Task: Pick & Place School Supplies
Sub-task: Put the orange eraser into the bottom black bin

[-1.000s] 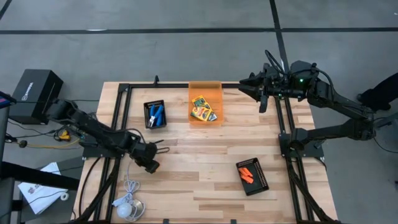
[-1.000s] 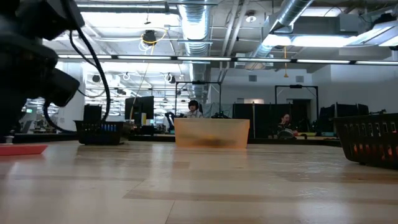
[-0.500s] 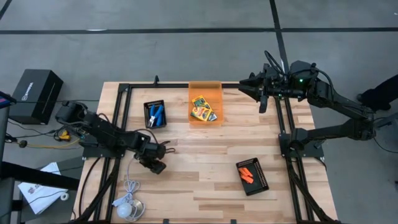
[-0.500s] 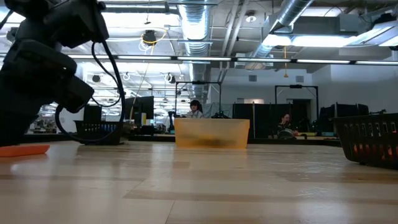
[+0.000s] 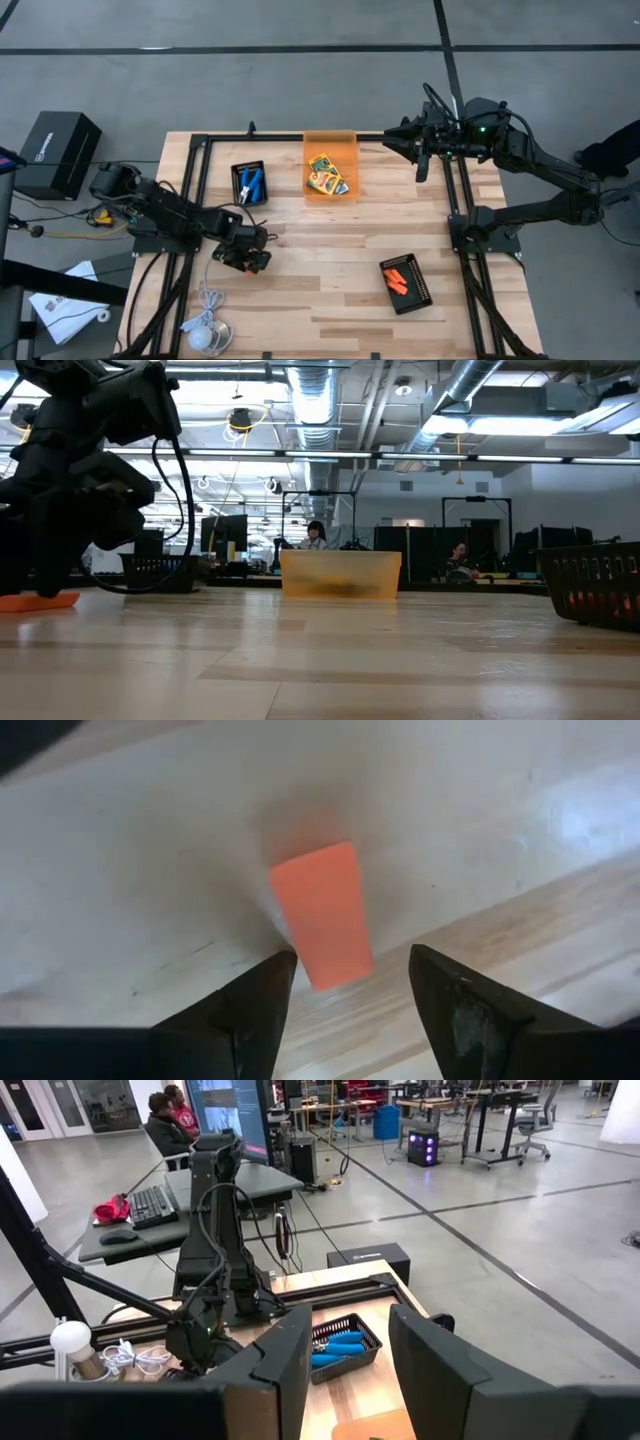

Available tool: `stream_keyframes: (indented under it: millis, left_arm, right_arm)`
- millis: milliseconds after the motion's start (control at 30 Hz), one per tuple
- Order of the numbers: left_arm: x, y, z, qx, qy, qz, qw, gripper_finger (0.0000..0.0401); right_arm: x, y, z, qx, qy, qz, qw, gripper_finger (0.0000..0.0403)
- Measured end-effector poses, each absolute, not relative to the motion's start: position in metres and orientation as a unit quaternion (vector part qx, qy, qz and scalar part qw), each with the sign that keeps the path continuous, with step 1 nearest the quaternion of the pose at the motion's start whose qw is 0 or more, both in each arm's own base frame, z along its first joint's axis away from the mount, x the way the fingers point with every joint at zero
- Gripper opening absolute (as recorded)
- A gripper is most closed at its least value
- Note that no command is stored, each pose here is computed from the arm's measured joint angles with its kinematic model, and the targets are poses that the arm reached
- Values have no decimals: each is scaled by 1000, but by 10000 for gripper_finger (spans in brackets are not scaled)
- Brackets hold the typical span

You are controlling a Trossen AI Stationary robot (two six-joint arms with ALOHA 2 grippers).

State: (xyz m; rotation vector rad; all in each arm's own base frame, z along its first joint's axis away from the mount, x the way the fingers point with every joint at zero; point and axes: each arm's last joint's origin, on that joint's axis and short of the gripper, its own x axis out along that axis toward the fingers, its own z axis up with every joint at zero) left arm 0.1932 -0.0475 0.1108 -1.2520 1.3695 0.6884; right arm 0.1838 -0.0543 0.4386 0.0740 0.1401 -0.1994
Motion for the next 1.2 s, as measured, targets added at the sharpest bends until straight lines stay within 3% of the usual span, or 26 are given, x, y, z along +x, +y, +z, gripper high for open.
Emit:
stream_keyframes:
  millis: [767, 967, 1067, 1200]
  left_arm:
    - [193, -43, 106, -562, 572, 333, 497, 191]
    - [194, -47, 106, -560, 573, 326, 502, 179]
    - [194, -50, 106, -553, 571, 322, 513, 147]
    - [197, -53, 106, -549, 571, 288, 538, 52]
  right_arm:
    - [182, -55, 432, 6, 106, -83, 991, 127]
    - [180, -61, 430, 11, 114, -92, 989, 127]
    - [179, -63, 430, 12, 114, -97, 989, 127]
    - [178, -66, 430, 13, 115, -106, 988, 127]
